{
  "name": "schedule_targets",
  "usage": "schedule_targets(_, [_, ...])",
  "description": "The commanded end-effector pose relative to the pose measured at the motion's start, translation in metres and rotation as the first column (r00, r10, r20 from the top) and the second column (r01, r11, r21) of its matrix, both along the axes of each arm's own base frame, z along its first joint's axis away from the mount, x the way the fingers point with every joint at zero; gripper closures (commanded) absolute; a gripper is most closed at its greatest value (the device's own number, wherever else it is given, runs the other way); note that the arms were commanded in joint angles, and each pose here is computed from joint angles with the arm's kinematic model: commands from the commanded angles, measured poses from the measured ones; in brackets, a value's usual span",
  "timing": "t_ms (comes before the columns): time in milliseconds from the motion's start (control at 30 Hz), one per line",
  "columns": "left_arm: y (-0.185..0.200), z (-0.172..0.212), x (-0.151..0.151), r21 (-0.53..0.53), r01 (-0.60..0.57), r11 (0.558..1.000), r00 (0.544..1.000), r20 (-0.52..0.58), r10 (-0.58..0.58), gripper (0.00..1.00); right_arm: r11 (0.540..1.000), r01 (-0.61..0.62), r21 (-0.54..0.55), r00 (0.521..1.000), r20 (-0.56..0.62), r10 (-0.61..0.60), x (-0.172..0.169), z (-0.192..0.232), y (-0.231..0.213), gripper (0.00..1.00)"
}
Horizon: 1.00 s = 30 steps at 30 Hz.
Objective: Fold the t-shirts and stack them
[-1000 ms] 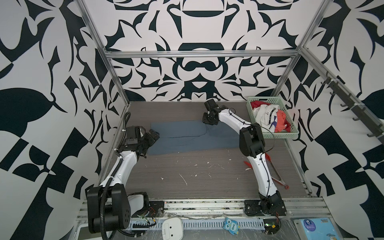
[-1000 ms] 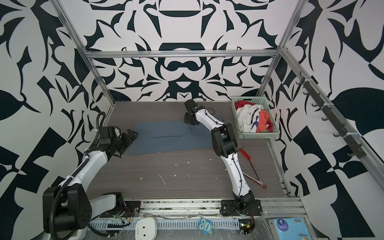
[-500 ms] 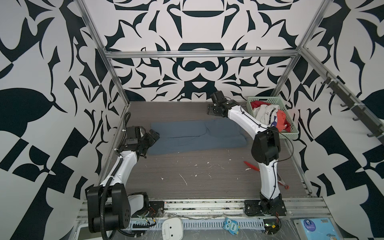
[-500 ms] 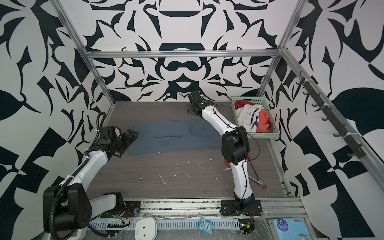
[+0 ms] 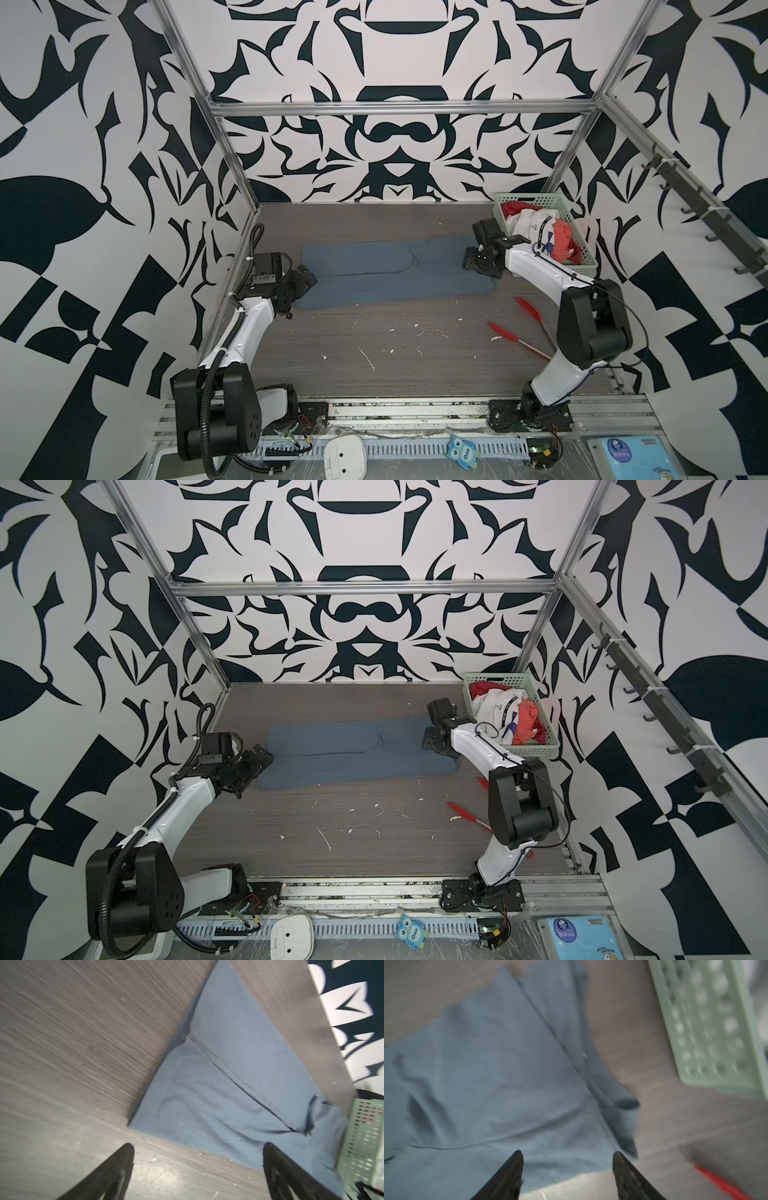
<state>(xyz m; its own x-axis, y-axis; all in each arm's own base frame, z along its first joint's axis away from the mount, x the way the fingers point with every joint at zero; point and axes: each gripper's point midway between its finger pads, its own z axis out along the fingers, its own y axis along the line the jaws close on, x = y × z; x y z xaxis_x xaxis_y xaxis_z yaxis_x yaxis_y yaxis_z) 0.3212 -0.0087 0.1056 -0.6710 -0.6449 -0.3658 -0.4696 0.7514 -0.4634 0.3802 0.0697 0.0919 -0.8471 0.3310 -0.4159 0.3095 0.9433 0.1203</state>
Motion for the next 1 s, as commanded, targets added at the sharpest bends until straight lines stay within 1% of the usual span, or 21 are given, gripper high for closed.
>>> schedule_targets(0, [0.013,-0.014,-0.008,0.059,-0.026,0.998,0.995,-0.093,0.032,0.01,0.997,0.012,0.073,0.994,0.103,-0.019,0.002,0.023,0.004,0.28])
schedule_targets(67, [0.012,-0.023,-0.003,0.037,-0.042,0.998,0.993,-0.110,0.045,0.00,0.995,0.023,0.092,0.996,0.087,-0.031,-0.001,0.024,-0.001,0.28])
schedule_targets(133, [0.016,-0.025,0.005,0.050,-0.059,0.997,0.992,-0.112,0.064,0.01,0.994,0.029,0.103,0.995,0.093,-0.039,-0.002,0.028,-0.001,0.28])
schedule_targets(167, [0.017,-0.021,0.013,0.056,-0.054,0.997,0.994,-0.097,0.060,0.00,0.991,0.038,0.126,0.995,0.091,-0.049,-0.004,0.029,0.001,0.29])
schedule_targets(200, [0.017,-0.016,0.024,0.055,-0.049,0.997,0.996,-0.076,0.053,0.01,0.985,0.058,0.160,0.994,0.087,-0.073,-0.006,0.030,0.004,0.30])
schedule_targets(233, [0.014,-0.009,0.037,0.040,-0.036,0.999,0.998,-0.049,0.038,0.00,0.974,0.065,0.217,0.992,0.089,-0.087,-0.006,0.031,0.013,0.31])
schedule_targets(300, [0.001,0.004,0.063,-0.018,0.031,0.999,1.000,0.002,-0.031,0.00,0.952,0.051,0.302,0.989,0.120,-0.091,-0.005,0.032,0.035,0.33])
schedule_targets(400, [-0.017,0.014,0.094,-0.079,0.101,0.992,0.995,0.034,-0.098,0.00,0.944,0.077,0.322,0.981,0.142,-0.129,-0.001,0.024,0.050,0.33])
schedule_targets(433, [-0.021,0.013,0.104,-0.086,0.115,0.990,0.993,0.039,-0.112,0.00,0.938,0.111,0.329,0.978,0.130,-0.161,0.002,0.017,0.050,0.33])
schedule_targets(533, [-0.030,0.009,0.132,-0.133,0.130,0.983,0.991,0.059,-0.123,0.00,0.927,0.162,0.339,0.971,0.110,-0.210,0.014,-0.001,0.052,0.32])
schedule_targets(633, [-0.040,-0.001,0.154,-0.179,0.147,0.973,0.989,0.053,-0.139,0.01,0.922,0.179,0.344,0.966,0.115,-0.231,0.031,-0.009,0.056,0.32])
schedule_targets(767, [-0.049,-0.020,0.162,-0.171,0.156,0.973,0.988,0.030,-0.153,0.01,0.929,0.228,0.290,0.957,0.107,-0.268,0.047,-0.021,0.051,0.32])
schedule_targets(867, [-0.044,-0.042,0.153,-0.160,0.122,0.980,0.992,-0.026,-0.127,0.01,0.936,0.269,0.229,0.955,0.060,-0.289,0.054,-0.037,0.047,0.32])
schedule_targets(967, [-0.033,-0.065,0.134,-0.117,0.068,0.991,0.992,-0.098,-0.080,0.01,0.941,0.290,0.175,0.954,0.024,-0.299,0.061,-0.050,0.042,0.31])
